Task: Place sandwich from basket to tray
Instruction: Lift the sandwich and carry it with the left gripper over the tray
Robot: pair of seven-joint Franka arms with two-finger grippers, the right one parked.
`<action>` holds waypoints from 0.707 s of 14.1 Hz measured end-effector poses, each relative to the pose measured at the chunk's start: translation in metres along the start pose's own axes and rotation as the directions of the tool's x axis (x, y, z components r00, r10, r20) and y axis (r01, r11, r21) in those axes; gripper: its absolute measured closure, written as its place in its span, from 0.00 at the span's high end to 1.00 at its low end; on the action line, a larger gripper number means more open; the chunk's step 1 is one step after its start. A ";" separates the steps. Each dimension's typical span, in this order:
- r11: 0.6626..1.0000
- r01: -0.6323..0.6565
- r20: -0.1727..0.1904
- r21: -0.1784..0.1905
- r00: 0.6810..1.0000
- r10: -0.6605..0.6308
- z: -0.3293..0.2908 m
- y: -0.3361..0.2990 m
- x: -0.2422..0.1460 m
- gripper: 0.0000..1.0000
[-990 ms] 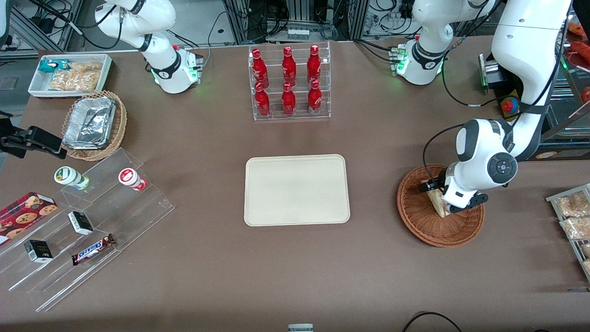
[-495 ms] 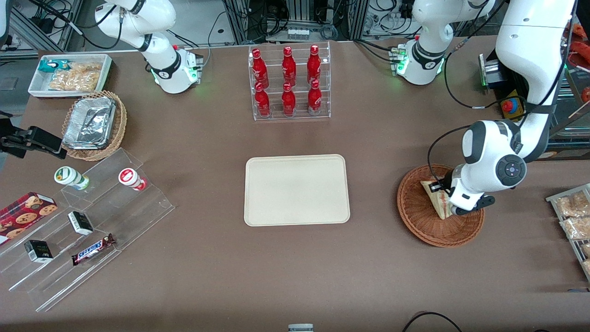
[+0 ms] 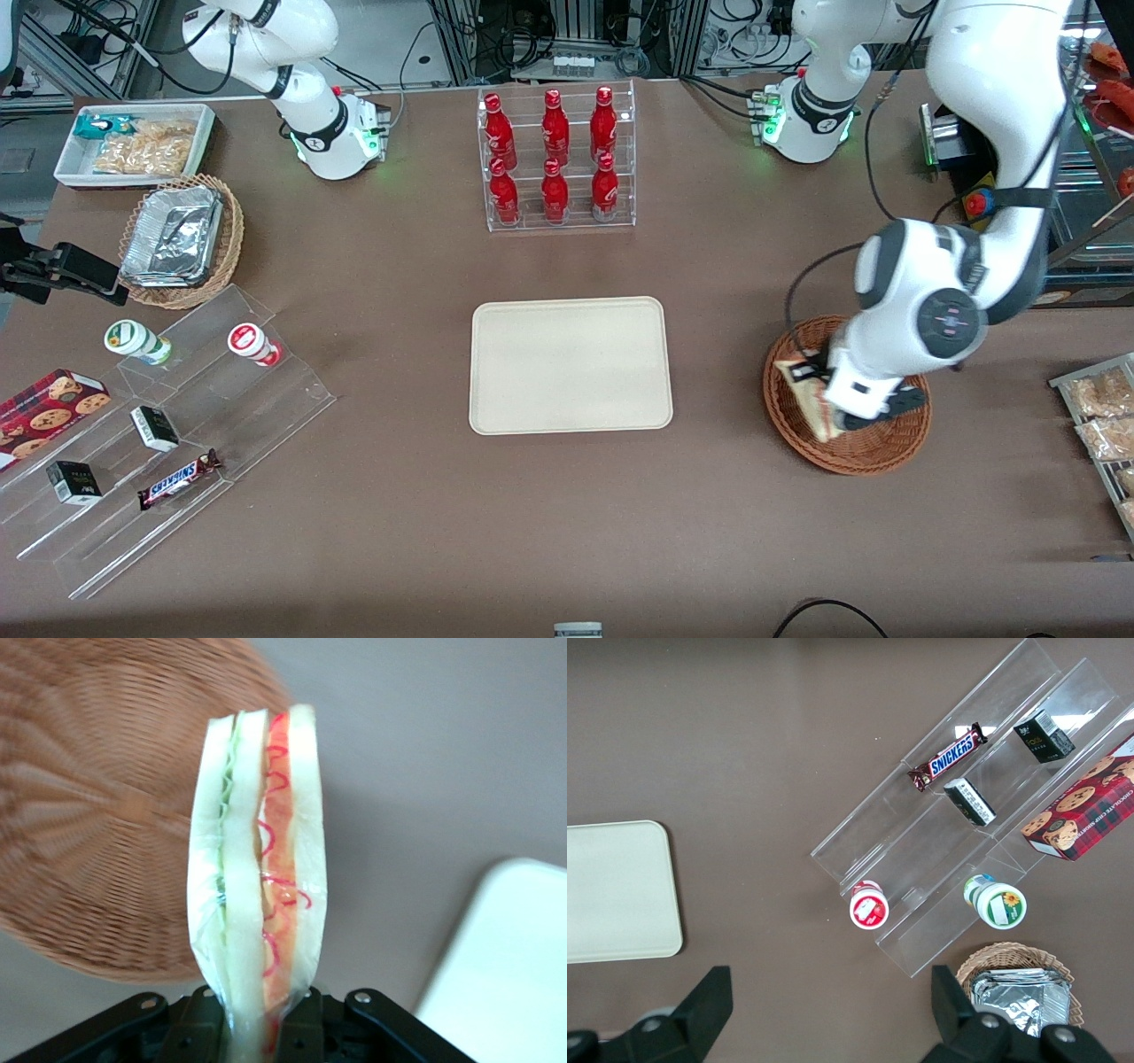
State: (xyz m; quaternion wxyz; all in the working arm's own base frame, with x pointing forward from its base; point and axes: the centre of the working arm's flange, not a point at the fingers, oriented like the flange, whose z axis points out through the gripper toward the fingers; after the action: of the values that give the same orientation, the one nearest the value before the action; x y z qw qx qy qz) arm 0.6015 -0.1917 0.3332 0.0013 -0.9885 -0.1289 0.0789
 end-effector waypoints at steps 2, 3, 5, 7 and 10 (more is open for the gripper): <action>0.997 -0.077 0.006 0.013 0.997 0.077 0.012 0.056 -0.032 0.15; 0.994 -0.109 0.011 0.014 0.994 0.109 0.018 0.080 -0.044 0.15; 0.989 -0.146 0.026 0.005 0.989 0.146 0.034 0.126 -0.066 0.15; 0.989 -0.145 0.027 -0.019 0.989 0.145 0.053 0.178 -0.088 0.15; 0.987 -0.158 0.036 -0.026 0.987 0.159 0.082 0.241 -0.124 0.15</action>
State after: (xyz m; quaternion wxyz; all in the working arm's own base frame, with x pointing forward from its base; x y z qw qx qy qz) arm 0.5317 -0.4579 0.2659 -0.0189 -0.9939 -0.0510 0.0962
